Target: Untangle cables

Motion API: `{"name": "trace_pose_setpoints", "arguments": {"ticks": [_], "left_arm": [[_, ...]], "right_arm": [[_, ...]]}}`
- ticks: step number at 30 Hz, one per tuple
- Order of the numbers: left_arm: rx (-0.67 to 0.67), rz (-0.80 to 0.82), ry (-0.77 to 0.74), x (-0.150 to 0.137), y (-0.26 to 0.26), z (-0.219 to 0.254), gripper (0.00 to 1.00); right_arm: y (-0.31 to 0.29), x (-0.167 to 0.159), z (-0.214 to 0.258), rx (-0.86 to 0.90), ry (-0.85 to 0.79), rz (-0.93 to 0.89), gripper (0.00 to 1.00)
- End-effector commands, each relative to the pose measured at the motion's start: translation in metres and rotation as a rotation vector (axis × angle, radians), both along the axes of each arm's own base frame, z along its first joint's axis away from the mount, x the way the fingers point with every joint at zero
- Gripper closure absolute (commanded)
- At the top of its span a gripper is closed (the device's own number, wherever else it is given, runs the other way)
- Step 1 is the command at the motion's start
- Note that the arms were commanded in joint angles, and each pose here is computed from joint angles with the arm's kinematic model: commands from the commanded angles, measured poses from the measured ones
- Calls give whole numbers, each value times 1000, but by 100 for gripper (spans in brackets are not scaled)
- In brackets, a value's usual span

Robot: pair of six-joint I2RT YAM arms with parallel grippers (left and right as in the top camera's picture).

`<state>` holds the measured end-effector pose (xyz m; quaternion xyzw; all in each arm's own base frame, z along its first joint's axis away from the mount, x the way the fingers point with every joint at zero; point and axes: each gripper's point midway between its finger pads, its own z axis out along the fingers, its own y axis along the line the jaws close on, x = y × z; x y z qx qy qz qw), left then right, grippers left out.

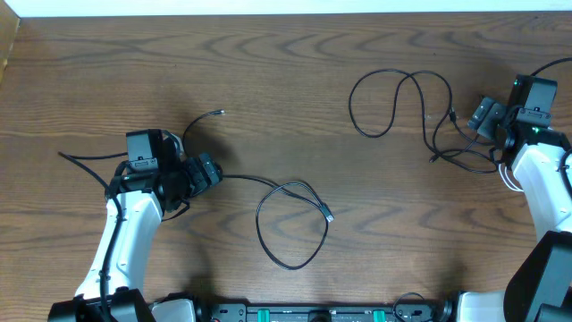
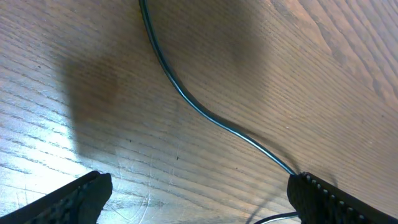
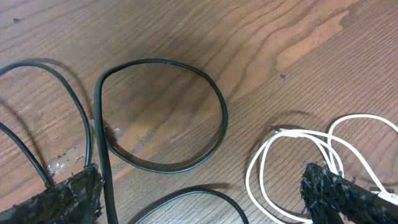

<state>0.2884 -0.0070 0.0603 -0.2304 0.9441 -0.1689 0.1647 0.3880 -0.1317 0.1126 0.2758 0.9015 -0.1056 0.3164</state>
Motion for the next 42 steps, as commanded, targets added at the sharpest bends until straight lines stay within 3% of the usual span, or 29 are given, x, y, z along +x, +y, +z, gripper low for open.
{"name": "trace_pose_setpoints", "arguments": {"ticks": [1,13,17,27,42], "left_arm": [[9,4,12,-3,2,-5,5],[9,4,11,-2,2,-5,5],[9,4,11,-2,2,-5,4],[9,4,11,-2,2,-5,5],[9,4,9,-2,2,-4,5]], "right_arm": [[-1,0,-2,-4,9,-1,1],[4,13,5,36,-63,7,1],[64,14,-7,359,-63,160,1],[166,-10,9,923,-8,340,1],[290,-74,0,1029,315,504,1]]}}
